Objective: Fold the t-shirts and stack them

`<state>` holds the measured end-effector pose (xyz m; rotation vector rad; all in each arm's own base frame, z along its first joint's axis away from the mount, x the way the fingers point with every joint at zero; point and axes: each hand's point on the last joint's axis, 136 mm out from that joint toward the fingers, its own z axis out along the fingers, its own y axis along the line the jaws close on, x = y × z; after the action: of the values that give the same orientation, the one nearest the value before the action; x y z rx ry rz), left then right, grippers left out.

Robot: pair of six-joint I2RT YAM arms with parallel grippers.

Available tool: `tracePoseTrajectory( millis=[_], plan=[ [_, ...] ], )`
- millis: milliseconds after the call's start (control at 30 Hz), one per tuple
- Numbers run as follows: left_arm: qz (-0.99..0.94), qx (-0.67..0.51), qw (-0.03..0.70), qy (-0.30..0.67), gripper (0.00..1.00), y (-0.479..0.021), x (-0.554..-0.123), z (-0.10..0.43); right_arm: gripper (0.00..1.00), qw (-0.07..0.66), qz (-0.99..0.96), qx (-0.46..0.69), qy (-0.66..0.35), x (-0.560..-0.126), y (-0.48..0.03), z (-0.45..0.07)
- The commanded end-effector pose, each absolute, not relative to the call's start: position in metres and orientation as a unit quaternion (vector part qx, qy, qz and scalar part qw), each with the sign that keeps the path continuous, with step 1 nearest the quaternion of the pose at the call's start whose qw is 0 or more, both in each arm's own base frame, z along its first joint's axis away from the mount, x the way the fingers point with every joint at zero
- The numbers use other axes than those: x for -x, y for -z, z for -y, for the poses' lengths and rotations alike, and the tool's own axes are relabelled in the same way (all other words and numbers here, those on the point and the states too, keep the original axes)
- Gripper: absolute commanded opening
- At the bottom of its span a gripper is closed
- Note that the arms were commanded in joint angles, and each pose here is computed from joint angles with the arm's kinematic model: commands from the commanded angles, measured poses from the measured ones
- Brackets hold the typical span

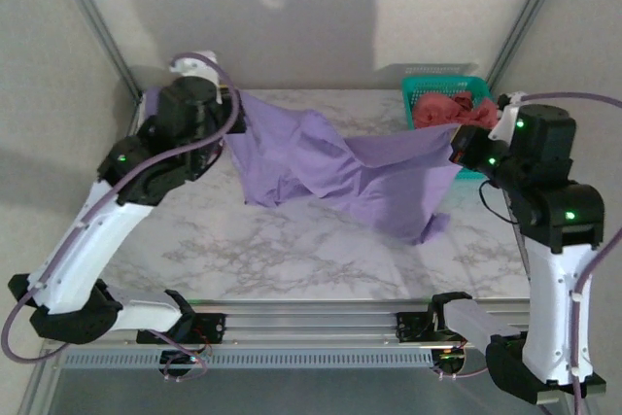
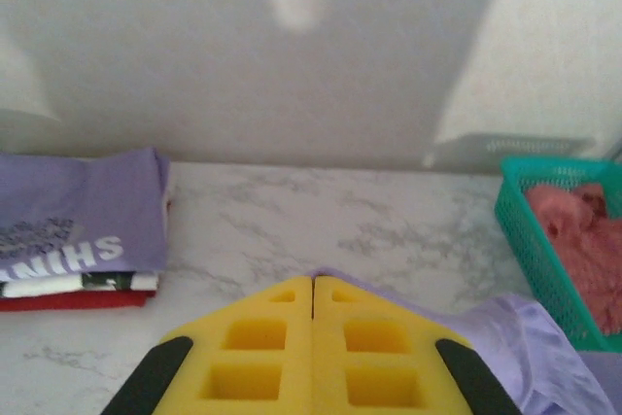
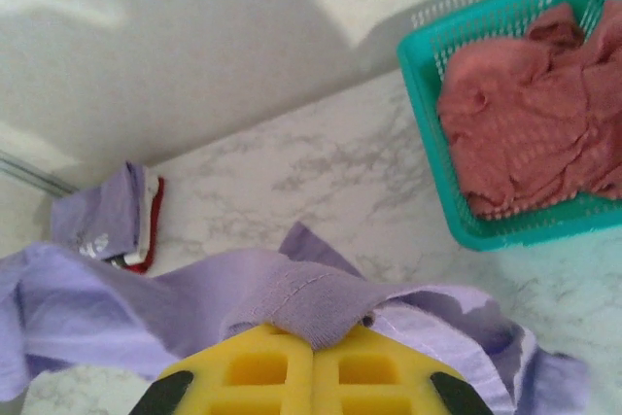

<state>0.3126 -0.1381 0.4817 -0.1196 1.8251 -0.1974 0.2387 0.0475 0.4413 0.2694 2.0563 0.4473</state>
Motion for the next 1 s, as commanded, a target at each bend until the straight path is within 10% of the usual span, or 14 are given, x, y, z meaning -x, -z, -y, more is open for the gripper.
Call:
tracePoseTrajectory(
  millis=[0, 967],
  plan=[
    [-0.759, 0.07, 0.643, 0.077, 0.0, -0.523, -0.295, 0.11, 0.0, 0.498, -0.844, -0.117, -0.16, -0.228, -0.453, -0.037],
    [-0.56, 0.103, 0.774, 0.277, 0.0, -0.662, -0.14, 0.01, 0.0, 0.65, -0.701, -0.013, -0.293, -0.124, -0.571, -0.063]
  ],
)
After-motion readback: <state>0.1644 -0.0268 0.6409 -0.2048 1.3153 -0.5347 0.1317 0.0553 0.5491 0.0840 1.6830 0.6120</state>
